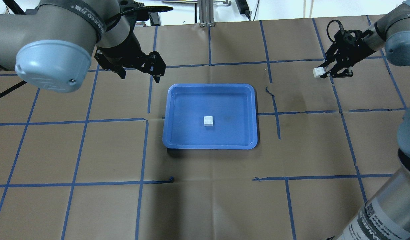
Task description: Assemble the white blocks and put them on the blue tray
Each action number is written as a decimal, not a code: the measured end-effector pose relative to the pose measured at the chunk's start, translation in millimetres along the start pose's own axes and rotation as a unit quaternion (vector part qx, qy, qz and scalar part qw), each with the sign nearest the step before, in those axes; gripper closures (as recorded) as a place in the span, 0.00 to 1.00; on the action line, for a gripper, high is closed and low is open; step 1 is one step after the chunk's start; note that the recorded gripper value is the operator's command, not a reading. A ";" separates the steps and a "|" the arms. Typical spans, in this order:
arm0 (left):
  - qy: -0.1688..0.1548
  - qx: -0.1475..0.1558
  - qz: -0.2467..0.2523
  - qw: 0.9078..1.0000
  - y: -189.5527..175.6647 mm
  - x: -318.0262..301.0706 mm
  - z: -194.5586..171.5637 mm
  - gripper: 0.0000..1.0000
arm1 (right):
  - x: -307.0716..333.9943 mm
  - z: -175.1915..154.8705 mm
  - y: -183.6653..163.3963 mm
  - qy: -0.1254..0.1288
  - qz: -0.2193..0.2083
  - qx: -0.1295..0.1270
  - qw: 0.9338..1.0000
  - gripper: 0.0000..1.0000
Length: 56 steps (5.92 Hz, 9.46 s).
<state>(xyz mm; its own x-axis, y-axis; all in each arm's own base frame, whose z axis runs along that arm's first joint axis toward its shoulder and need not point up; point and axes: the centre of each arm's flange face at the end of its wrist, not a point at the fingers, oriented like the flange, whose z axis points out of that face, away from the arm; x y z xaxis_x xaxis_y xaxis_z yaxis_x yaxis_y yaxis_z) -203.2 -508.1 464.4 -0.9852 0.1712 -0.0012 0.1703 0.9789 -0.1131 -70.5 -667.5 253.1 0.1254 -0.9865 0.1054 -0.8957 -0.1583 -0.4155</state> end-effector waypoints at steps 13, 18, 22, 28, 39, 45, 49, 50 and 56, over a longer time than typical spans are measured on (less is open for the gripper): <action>0.000 0.000 -0.003 1.000 1.2 -4.0 0.1 0.01 | -92.4 193.6 -278.0 0.009 0.059 0.003 0.998 0.75; 0.000 0.000 -0.004 1.000 1.3 -4.1 0.3 0.01 | -107.6 205.9 -274.3 0.005 0.082 0.006 0.997 0.76; 0.000 0.000 -0.003 1.000 0.9 -4.1 -0.2 0.01 | -108.9 206.9 -276.8 0.004 0.082 0.021 0.996 0.76; 0.000 0.000 -0.003 1.000 0.4 -3.3 0.5 0.01 | -108.3 215.9 -272.7 0.004 0.082 0.021 0.996 0.76; 0.001 -0.001 -0.003 1.000 -0.2 -3.1 1.5 0.01 | -108.1 213.8 -274.5 0.003 0.083 0.025 0.996 0.78; 0.001 0.002 -0.004 1.000 -1.0 -3.9 -0.9 0.01 | -109.2 213.2 -277.8 0.001 0.097 0.032 0.995 0.78; 0.000 0.004 -0.004 1.000 -1.7 -4.1 -0.2 0.01 | -110.0 214.1 -277.2 0.000 0.104 0.031 0.994 0.77; 0.000 0.005 -0.004 1.000 -1.6 -4.2 -0.3 0.01 | -110.3 214.3 -277.1 -0.001 0.104 0.030 0.994 0.75; 0.000 0.006 -0.004 1.000 -2.0 -4.1 -1.5 0.01 | -110.7 215.8 -277.9 -0.002 0.104 0.033 0.994 0.01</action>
<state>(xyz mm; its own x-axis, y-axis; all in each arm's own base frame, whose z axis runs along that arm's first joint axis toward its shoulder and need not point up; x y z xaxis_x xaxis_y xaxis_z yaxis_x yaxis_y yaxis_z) -199.5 -510.5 466.0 -0.9865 0.1640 0.0001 0.1627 0.9788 -0.1244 256.5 -523.4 161.9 -0.0587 -0.9983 0.0071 -0.8725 0.0478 -0.4863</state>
